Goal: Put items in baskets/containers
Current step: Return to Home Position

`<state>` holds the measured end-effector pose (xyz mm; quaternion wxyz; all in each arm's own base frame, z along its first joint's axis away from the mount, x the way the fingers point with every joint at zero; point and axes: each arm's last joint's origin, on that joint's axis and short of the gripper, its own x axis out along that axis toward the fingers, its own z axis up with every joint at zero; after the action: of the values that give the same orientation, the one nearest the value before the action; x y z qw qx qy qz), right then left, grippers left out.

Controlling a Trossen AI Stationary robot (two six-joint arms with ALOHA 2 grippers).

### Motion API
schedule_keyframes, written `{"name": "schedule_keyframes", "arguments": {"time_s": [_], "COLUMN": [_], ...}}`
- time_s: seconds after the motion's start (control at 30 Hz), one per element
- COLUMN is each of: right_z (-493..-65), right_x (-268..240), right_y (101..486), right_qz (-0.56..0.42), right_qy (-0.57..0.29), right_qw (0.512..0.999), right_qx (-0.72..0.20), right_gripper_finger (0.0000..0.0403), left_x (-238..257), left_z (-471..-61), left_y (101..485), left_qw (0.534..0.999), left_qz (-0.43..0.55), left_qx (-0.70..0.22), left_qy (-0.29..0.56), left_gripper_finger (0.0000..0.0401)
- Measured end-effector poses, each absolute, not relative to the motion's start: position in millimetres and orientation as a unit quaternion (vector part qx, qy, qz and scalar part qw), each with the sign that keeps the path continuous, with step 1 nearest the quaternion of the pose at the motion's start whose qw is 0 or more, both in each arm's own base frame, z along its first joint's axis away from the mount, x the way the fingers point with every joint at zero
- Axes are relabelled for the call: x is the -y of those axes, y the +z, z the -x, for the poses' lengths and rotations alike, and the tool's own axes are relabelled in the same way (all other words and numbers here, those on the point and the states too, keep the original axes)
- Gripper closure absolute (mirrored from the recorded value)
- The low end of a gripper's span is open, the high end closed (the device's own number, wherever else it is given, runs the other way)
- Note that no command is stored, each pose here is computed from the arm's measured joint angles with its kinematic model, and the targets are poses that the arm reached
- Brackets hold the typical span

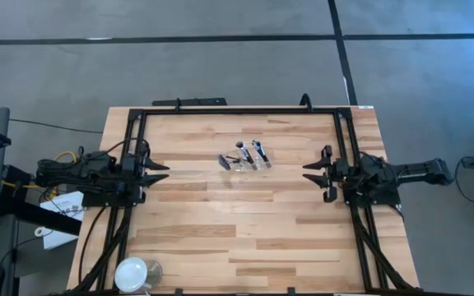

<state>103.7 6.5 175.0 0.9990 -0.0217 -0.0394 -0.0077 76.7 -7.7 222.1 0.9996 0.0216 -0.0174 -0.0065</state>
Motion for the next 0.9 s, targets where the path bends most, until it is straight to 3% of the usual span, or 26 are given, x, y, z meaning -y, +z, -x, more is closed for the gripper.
{"name": "schedule_keyframes", "arguments": {"time_s": [0.23,0.43,0.57,0.9], "right_z": [-97.3,-97.2,-97.3,-97.3], "right_x": [-0.3,2.9,3.3,3.3], "right_y": [172.5,171.9,171.6,171.4], "right_qz": [0.024,0.018,-0.011,-0.032], "right_qy": [-0.036,-0.052,-0.054,-0.053], "right_qw": [0.998,0.998,0.998,0.998], "right_qx": [0.035,0.032,0.033,0.033], "right_gripper_finger": [0.0282,0.0282,0.0282,0.0282], "left_x": [8.5,10.9,11.2,12.1], "left_z": [-80.0,-95.1,-96.0,-102.2], "left_y": [216.7,180.2,178.6,168.3], "left_qw": [0.999,0.998,0.997,0.999], "left_qz": [-0.018,-0.011,-0.005,-0.035], "left_qx": [0.027,0.066,0.07,0.01], "left_qy": [-0.012,-0.012,-0.015,-0.016], "left_gripper_finger": [0.0299,0.0299,0.0299,0.0299]}}
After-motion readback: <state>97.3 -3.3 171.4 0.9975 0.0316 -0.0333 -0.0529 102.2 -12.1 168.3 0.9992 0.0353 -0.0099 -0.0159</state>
